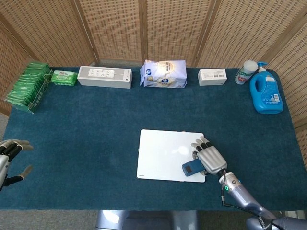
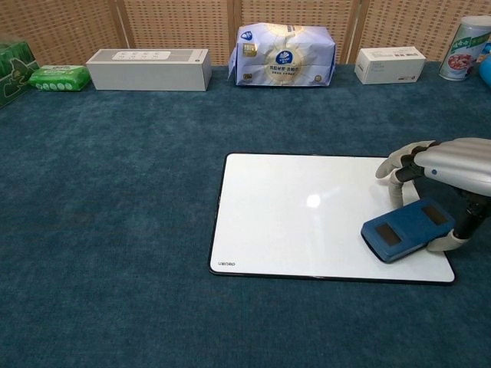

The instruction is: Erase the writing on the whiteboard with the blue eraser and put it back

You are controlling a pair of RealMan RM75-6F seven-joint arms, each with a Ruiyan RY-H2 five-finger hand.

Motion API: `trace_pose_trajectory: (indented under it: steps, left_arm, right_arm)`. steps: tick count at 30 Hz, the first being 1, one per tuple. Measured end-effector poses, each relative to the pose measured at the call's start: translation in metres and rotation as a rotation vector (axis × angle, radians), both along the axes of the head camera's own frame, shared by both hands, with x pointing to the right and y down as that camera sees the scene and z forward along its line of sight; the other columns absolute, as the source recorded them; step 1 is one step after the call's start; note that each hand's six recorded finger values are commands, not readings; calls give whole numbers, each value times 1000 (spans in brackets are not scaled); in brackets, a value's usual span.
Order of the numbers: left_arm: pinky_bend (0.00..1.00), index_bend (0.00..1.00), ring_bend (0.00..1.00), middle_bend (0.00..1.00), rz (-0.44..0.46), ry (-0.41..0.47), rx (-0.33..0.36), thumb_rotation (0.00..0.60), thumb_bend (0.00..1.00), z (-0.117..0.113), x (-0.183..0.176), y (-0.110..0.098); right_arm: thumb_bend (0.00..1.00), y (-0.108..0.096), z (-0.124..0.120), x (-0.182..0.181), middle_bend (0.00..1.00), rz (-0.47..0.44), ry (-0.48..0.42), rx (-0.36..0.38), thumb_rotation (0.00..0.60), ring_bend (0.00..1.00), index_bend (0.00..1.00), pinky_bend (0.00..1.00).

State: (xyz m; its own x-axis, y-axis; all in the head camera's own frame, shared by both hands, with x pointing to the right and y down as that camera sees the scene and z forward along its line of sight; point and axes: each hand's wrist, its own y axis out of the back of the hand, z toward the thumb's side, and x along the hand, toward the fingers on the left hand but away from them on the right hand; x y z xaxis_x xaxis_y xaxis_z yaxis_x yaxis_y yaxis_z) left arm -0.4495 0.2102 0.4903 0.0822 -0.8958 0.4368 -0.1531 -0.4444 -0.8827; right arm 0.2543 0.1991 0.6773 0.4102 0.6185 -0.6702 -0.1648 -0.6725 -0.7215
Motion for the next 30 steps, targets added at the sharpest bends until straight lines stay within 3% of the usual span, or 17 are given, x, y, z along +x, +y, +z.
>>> trace_pose_trajectory:
  steps: [15, 30]
  left_arm:
    - [202, 348, 248, 304, -15, -10, 7, 600, 363, -6, -6, 5]
    - [202, 348, 248, 304, -21, -17, 13, 600, 363, -10, -7, 6]
  right_arm:
    - [150, -5, 5, 2, 188, -13, 2, -2, 600, 0, 860, 0]
    - [150, -49, 13, 16, 195, -17, 22, 20, 600, 0, 862, 0]
